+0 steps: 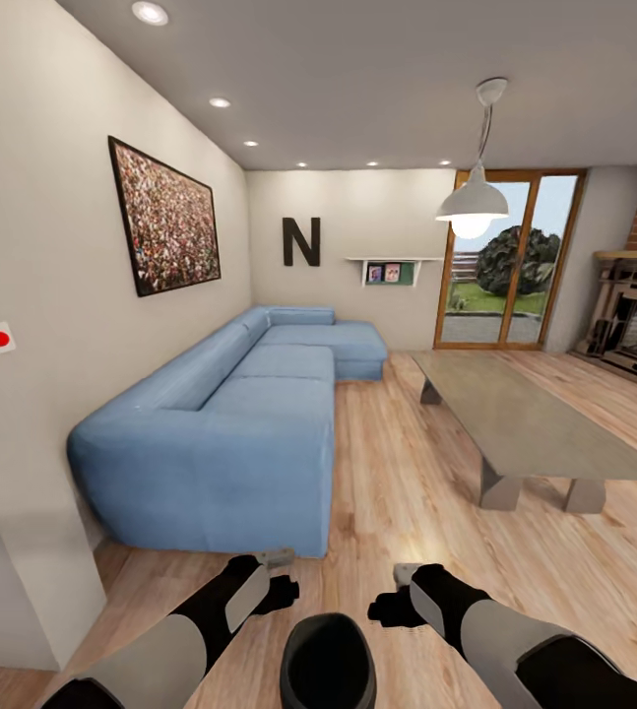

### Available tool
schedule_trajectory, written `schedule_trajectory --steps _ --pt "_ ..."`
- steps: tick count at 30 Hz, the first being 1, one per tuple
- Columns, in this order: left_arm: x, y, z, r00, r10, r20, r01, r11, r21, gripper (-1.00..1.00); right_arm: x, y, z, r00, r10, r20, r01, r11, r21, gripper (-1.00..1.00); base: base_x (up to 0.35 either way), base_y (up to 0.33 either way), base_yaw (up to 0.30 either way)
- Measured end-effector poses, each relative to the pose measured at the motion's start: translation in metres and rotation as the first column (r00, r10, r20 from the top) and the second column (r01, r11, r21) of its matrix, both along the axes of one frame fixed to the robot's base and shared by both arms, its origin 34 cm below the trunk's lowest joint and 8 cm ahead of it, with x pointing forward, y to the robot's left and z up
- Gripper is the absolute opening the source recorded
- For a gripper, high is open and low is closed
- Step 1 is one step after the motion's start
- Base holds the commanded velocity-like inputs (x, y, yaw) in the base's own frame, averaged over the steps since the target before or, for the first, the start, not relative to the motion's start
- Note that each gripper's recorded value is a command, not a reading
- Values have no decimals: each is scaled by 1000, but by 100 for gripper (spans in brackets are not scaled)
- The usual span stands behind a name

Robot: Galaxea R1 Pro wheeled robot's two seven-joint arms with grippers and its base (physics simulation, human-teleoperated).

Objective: Place each of the two pumpkins and all three candles from the living room inside a cabinet in the living room (use any cabinet), then make sure every cabinet is closed, and position the cauldron so it is next to a table in the living room.

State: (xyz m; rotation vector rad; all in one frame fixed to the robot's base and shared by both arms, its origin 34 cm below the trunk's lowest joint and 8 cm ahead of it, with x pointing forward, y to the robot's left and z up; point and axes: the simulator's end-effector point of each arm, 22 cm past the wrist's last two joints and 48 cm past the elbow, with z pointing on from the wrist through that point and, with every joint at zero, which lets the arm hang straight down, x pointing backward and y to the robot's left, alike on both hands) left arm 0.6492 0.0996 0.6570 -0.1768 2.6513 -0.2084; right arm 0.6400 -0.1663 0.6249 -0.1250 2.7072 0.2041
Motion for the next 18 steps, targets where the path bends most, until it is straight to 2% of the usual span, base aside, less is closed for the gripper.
schedule_trajectory --steps 6,8,9,10,12,18 --pt "-8 -11 -4 999 -34 -30 33 999 -8 100 0 2 -2 1000 0 -1 0 1000 3 100 40 -22 151" --pt "-8 -16 -7 999 -45 -29 44 999 -26 100 -1 2 -6 1000 -1 -2 1 1000 3 100 4 -2 32" --pt "-9 -26 -7 997 -69 -25 67 995 -70 100 -1 2 -8 1000 -1 -2 1 1000 4 100 1 -1 13" --pt "-10 -29 -9 997 -76 -27 74 994 -80 100 -1 2 -10 1000 -1 -2 1 1000 3 100 1 -1 8" --pt "-19 -36 -15 993 -107 -56 101 989 -107 100 -1 3 -13 1000 0 -2 0 1000 4 100 0 0 3" --pt "-33 -38 -32 985 -132 -108 120 986 -118 100 -3 12 -23 1000 9 -2 -9 1000 13 100 0 0 1"
